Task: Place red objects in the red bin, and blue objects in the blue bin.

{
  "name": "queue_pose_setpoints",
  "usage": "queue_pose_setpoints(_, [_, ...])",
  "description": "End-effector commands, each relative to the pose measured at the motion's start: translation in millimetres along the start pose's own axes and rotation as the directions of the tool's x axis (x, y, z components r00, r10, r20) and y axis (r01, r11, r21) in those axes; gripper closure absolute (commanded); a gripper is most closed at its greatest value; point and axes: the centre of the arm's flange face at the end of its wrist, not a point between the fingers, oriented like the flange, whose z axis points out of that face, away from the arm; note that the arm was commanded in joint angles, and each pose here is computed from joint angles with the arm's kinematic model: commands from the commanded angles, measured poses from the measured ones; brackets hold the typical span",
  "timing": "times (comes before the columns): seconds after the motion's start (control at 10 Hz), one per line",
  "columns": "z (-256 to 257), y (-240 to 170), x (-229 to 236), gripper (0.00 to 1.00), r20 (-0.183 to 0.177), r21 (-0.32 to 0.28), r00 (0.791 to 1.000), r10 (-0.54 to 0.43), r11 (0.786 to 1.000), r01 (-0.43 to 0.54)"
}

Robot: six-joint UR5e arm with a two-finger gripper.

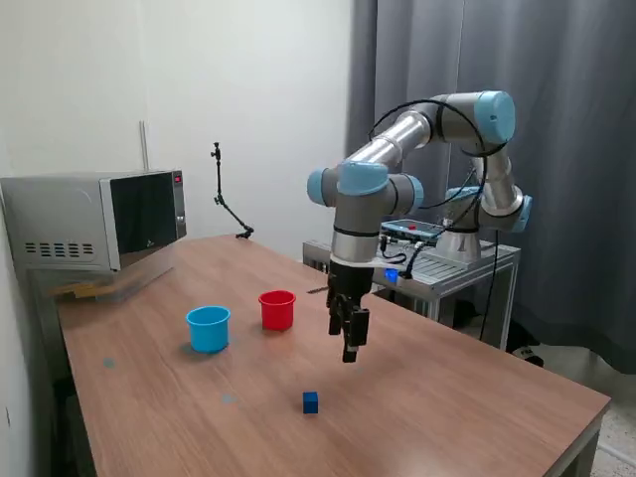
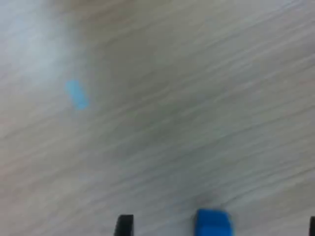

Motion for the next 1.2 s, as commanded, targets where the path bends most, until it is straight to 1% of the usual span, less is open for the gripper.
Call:
queue_pose_setpoints(0.0, [-10.1, -15.1, 19.9, 0.00, -0.036, -0.025, 0.998, 0.051, 0.998, -0.052])
queue_pose_setpoints(0.1, [-12.9, -24.0, 32.1, 0.00, -0.060, -0.040, 0.998, 0.032, 0.999, -0.034])
queue_pose_setpoints(0.3, [10.7, -24.6, 35.8, 0.00, -0.063, -0.023, 0.998, 0.005, 1.000, -0.006])
queue_pose_setpoints(0.4, [14.2, -20.3, 33.6, 0.00, -0.063, -0.025, 0.998, -0.030, 0.999, 0.029])
queue_pose_setpoints(0.6, [31.6, -5.1, 20.3, 0.00, -0.050, -0.011, 0.999, -0.008, 1.000, 0.008])
queue_pose_setpoints(0.9, [67.0, 3.6, 10.9, 0.00, -0.024, 0.021, 1.000, 0.009, 1.000, -0.008])
queue_pose_setpoints(1.1, [71.8, 12.5, 8.5, 0.00, -0.029, 0.014, 1.000, 0.009, 1.000, -0.009])
